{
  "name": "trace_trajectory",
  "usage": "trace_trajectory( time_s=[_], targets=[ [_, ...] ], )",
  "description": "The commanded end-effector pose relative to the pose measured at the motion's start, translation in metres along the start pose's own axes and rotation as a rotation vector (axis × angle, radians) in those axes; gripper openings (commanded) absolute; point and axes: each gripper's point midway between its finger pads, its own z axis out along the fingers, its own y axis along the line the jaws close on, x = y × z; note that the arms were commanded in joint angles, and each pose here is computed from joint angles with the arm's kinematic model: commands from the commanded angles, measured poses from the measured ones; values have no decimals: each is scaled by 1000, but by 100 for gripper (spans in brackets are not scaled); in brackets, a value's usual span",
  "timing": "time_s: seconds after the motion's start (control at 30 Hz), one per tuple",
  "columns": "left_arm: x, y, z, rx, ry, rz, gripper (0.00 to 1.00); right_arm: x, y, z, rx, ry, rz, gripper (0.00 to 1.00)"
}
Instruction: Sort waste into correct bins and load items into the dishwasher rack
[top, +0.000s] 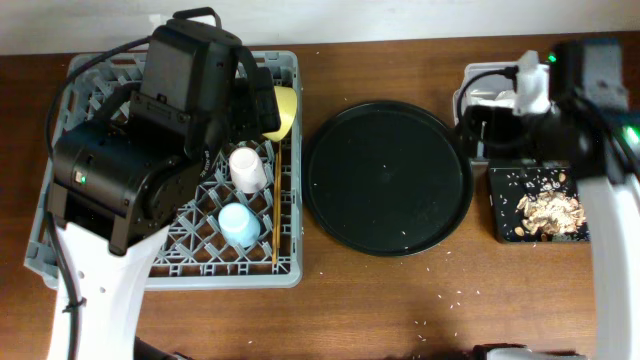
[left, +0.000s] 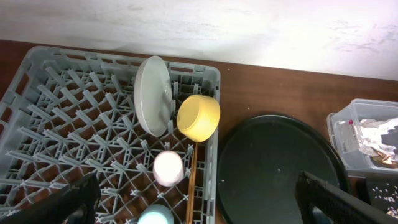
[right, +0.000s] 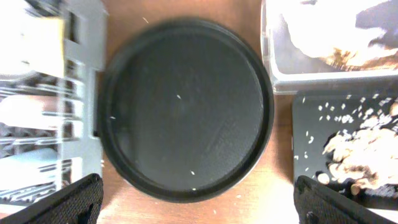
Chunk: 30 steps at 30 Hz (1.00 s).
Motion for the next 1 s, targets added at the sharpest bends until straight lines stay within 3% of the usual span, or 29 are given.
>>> trace_trajectory(
  time_s=[0.0, 0.07, 0.13, 0.2, 0.43, 0.5, 0.57, 0.77, 0.87, 0.97],
  targets=[
    [0, 4, 2, -21, 0, 15, 100, 13, 6, -32, 7, -75, -44, 98],
    [0, 4, 2, -20, 0, 15, 100, 19, -4, -42, 67, -164, -62, 99],
    [0, 4, 2, -20, 0, 15, 100, 19, 10, -37, 0, -356, -264, 99],
    [0, 4, 2, -21, 0, 15, 100, 25, 17, -27, -31, -536, -346, 98],
    [0, 4, 2, -21, 0, 15, 100, 92, 18, 31, -149, -907, -424, 98],
    [0, 4, 2, -21, 0, 15, 100, 103, 8, 39, -150, -988, -338, 98],
    [0, 4, 2, -21, 0, 15, 100, 113, -3, 48, -145, -1028, -254, 98],
    [0, 4, 2, -21, 0, 15, 100, 130, -12, 63, -124, -1024, -248, 98],
    [0, 4, 2, -21, -1, 15, 100, 151, -19, 85, -108, -907, -239, 99],
    [0, 4, 2, -21, 0, 15, 100, 152, -21, 84, -99, -911, -234, 98]
  ],
)
